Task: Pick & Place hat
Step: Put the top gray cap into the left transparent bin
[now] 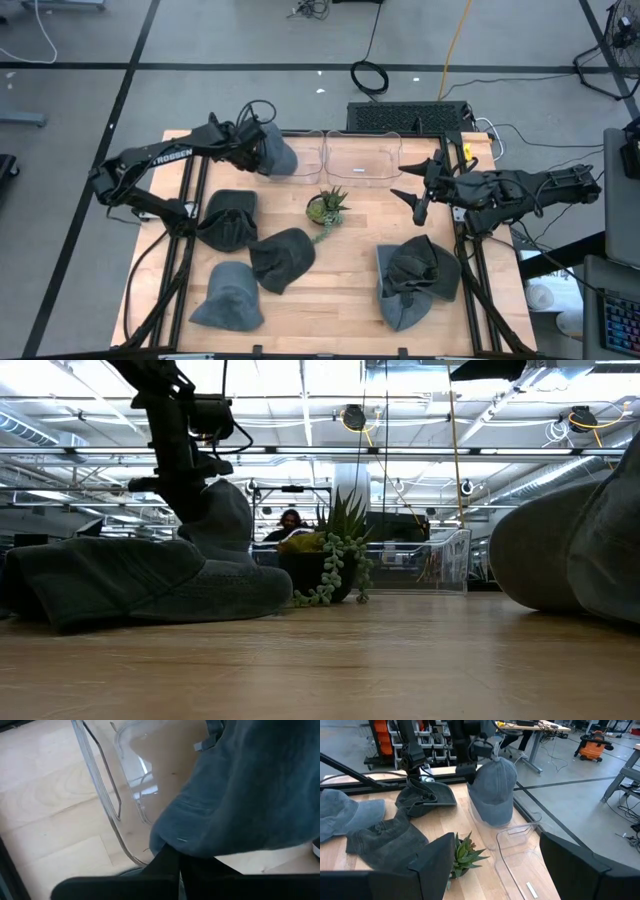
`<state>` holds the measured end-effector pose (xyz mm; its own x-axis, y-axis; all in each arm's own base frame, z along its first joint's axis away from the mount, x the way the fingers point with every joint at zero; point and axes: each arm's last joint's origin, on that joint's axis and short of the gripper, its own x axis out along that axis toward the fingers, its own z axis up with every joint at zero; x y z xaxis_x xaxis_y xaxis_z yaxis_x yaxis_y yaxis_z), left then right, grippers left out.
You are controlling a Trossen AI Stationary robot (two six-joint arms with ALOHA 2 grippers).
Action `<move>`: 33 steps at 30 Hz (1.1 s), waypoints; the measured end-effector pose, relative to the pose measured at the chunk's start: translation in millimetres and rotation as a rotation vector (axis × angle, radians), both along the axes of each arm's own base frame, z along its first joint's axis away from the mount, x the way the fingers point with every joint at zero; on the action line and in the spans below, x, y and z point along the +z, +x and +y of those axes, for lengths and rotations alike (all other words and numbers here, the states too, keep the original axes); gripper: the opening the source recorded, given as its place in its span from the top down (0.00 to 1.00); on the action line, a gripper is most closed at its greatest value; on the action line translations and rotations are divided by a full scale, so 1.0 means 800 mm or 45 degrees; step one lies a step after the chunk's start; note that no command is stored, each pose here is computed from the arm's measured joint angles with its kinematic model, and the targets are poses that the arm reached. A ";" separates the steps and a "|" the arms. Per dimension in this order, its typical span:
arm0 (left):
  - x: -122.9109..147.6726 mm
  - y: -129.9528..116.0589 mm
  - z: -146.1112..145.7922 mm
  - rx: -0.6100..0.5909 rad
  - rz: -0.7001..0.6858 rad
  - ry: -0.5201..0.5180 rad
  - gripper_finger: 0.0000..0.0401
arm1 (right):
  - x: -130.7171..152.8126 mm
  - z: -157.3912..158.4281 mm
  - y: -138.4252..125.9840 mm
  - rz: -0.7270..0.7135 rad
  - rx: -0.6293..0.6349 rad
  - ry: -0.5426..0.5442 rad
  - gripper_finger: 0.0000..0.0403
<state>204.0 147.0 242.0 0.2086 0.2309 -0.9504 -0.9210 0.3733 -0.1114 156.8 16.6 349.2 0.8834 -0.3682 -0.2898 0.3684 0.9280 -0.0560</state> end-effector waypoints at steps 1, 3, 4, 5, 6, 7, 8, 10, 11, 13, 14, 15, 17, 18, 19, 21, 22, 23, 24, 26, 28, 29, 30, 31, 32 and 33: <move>0.000 0.000 0.000 0.001 -0.001 0.002 0.99 | 0.001 0.000 0.000 -0.006 0.000 0.001 0.31; 0.001 0.001 0.001 0.009 0.000 0.022 1.00 | 0.002 0.000 0.001 -0.021 0.000 0.004 0.31; 0.001 0.000 0.002 0.021 0.007 0.035 1.00 | 0.002 0.000 0.001 -0.027 -0.001 0.005 0.31; -0.001 -0.001 0.004 0.027 0.005 0.038 1.00 | 0.003 0.000 0.001 -0.029 0.000 0.005 0.31; -0.003 -0.002 0.007 0.025 -0.002 0.020 1.00 | 0.002 0.000 0.001 -0.027 0.000 0.002 0.31; -0.007 0.000 0.009 0.023 -0.013 -0.005 1.00 | 0.002 0.000 0.001 -0.026 0.001 -0.001 0.31; -0.011 0.001 0.011 0.020 -0.014 -0.028 1.00 | 0.002 0.000 0.002 -0.023 0.002 -0.004 0.31; -0.017 0.003 0.012 0.009 0.003 -0.044 1.00 | 0.002 0.000 0.002 -0.023 0.003 -0.003 0.31; -0.018 0.005 0.011 -0.002 0.006 -0.048 1.00 | 0.002 0.000 0.002 -0.025 0.002 0.000 0.31; -0.021 0.007 0.011 -0.007 0.011 -0.059 1.00 | 0.003 0.000 0.002 -0.030 0.000 0.004 0.31; -0.022 0.008 0.012 -0.008 0.012 -0.062 1.00 | 0.003 0.000 0.002 -0.033 0.000 0.006 0.31; -0.022 0.008 0.011 -0.010 0.012 -0.063 1.00 | 0.003 0.000 0.002 -0.037 0.000 0.008 0.31; -0.021 0.008 0.010 -0.016 0.006 -0.064 1.00 | 0.004 0.000 0.002 -0.046 -0.002 0.017 0.31; -0.019 0.008 0.009 -0.022 -0.006 -0.070 1.00 | 0.004 0.000 0.002 -0.049 -0.003 0.018 0.31; -0.016 0.007 0.008 -0.035 -0.027 -0.078 0.99 | 0.004 0.000 0.002 -0.049 -0.003 0.018 0.31; -0.005 0.003 0.003 -0.053 -0.089 -0.095 0.97 | 0.004 0.000 0.002 -0.049 -0.003 0.018 0.31; 0.002 0.002 0.001 -0.061 -0.124 -0.092 0.95 | 0.004 0.000 0.002 -0.049 -0.003 0.018 0.31; 0.009 0.000 -0.001 -0.068 -0.155 -0.085 0.94 | 0.004 0.000 0.002 -0.048 -0.003 0.018 0.31; 0.016 -0.002 -0.003 -0.076 -0.185 -0.076 0.92 | 0.004 0.000 0.002 -0.048 -0.003 0.018 0.31; 0.031 -0.006 -0.008 -0.089 -0.238 -0.043 0.90 | 0.004 0.000 0.002 -0.048 -0.003 0.018 0.31; 0.045 -0.012 -0.012 -0.097 -0.283 -0.008 0.88 | 0.004 0.000 0.002 -0.049 -0.003 0.018 0.31; 0.052 -0.015 -0.015 -0.102 -0.307 0.010 0.88 | 0.004 0.000 0.002 -0.049 -0.003 0.018 0.31; 0.061 -0.018 -0.017 -0.106 -0.338 0.030 0.87 | 0.004 0.000 0.002 -0.049 -0.003 0.018 0.31; 0.069 -0.021 -0.020 -0.116 -0.377 0.039 0.87 | 0.004 0.000 0.002 -0.048 -0.003 0.018 0.31; 0.077 -0.025 -0.023 -0.128 -0.412 0.043 0.87 | 0.004 0.000 0.002 -0.048 -0.003 0.018 0.31; 0.084 -0.029 -0.027 -0.141 -0.446 0.044 0.88 | 0.004 0.000 0.002 -0.048 -0.003 0.018 0.31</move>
<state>180.9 125.4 309.0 0.5458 0.2191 -0.8088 -0.7829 0.4775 -0.3989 158.7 17.0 352.2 0.8931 -0.3662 -0.2611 0.3720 0.9278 -0.0288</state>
